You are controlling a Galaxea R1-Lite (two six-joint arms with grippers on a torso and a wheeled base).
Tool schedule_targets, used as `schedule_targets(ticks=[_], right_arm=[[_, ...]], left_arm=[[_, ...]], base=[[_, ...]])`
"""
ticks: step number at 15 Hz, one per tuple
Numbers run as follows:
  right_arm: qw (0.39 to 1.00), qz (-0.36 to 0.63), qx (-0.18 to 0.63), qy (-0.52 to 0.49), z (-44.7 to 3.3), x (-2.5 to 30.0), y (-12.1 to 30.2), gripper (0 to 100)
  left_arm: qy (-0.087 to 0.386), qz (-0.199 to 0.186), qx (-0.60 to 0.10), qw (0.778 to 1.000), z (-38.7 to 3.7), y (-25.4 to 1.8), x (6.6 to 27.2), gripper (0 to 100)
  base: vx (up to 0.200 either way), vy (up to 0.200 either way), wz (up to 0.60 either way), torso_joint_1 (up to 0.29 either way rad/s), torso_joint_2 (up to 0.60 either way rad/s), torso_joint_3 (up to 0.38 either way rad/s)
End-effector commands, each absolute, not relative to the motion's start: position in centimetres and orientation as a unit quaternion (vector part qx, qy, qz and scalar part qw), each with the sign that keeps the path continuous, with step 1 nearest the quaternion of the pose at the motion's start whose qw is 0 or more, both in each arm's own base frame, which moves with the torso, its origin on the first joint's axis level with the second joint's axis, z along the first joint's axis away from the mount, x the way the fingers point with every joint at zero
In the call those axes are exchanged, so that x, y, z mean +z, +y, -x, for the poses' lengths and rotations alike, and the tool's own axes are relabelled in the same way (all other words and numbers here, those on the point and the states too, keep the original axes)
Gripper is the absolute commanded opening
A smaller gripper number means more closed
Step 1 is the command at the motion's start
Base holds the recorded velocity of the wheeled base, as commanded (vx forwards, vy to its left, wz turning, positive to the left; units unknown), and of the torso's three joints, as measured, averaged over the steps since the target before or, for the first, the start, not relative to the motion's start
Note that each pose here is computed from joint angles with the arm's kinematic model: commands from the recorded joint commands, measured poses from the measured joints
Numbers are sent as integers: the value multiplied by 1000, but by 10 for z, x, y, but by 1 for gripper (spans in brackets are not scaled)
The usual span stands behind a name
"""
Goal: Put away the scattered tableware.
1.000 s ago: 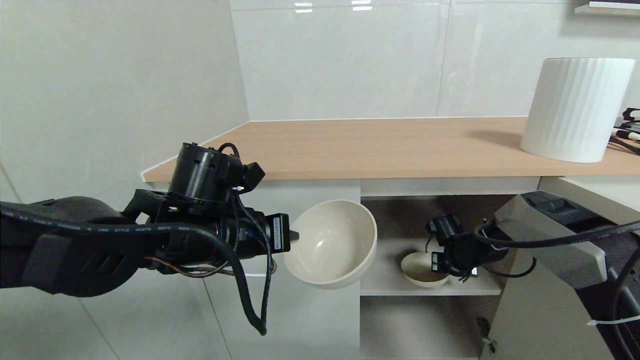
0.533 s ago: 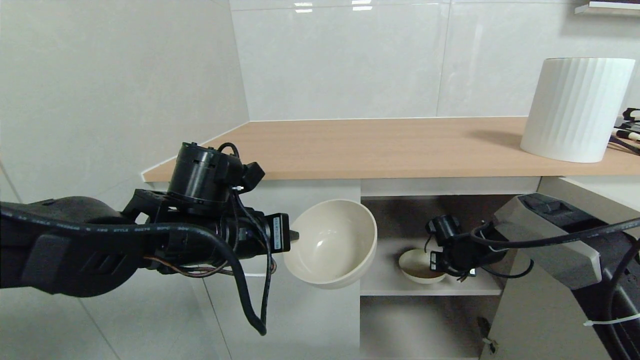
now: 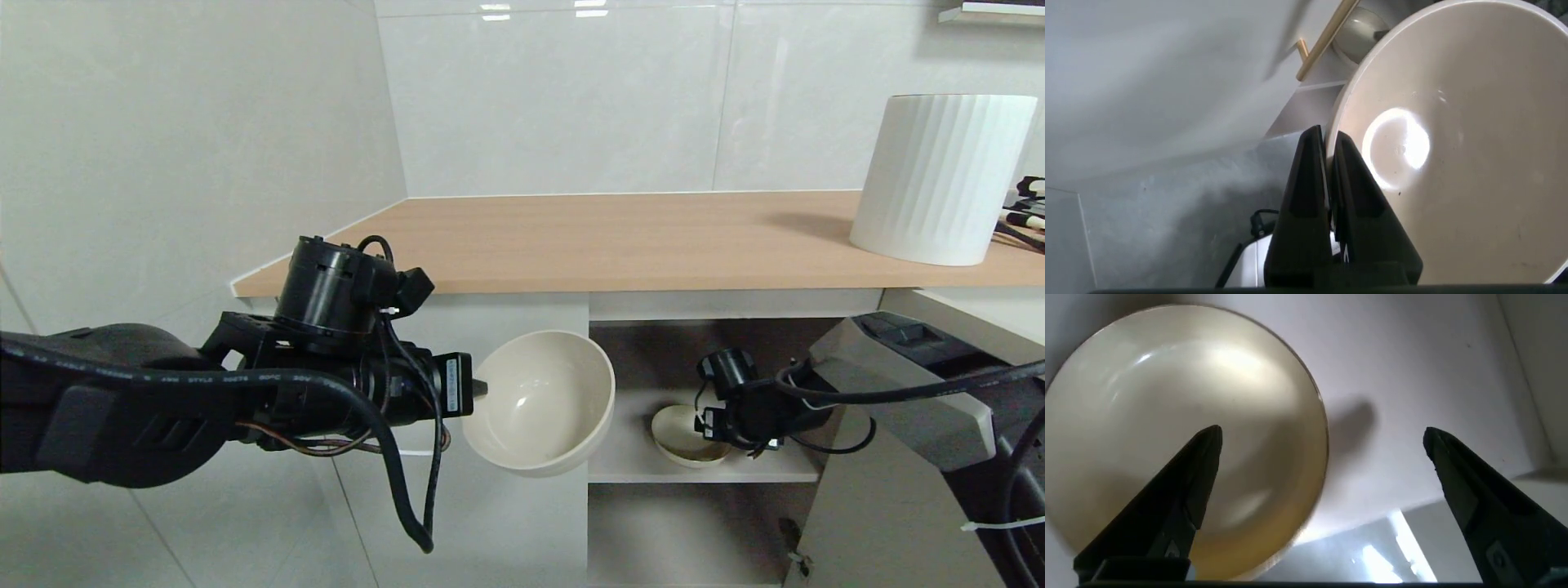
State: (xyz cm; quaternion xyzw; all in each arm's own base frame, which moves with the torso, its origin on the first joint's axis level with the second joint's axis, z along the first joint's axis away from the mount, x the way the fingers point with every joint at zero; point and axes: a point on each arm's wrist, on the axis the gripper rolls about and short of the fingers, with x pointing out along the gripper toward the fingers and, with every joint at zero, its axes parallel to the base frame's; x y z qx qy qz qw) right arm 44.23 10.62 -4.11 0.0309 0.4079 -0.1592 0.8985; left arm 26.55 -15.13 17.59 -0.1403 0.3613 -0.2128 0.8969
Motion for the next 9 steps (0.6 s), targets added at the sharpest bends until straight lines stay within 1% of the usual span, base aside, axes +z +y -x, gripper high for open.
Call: schedule_targets(ticks=[1,2,3,6,7,9], right_arm=[[906,-35,-140,397,-418,5,109,100],[907,-37,-129,399,-409,14,111,100],[910,-43,-97,401,-389,37,115,100],[922,-50,10,385,-332,108,133,100],[923,-46,32,381,-313,130,139,100],[924,-41,76,372,-272,172,149,100]], left_arm=[[367,136,-213,895,-266,-155,172,0],[371,132,-209,895,-266,-158,169,0],[379,116,-199,896,-267,-167,160,0],[402,50,-159,901,-268,-194,125,0],[403,34,-151,902,-266,-199,120,0],[410,14,-142,901,-264,-207,109,0]], base=[[0,0,0,0,0,0],[0,0,0,0,0,0],[0,0,0,0,0,0],[0,0,0,0,0,0],[0,0,0,0,0,0],[0,0,0,0,0,0]])
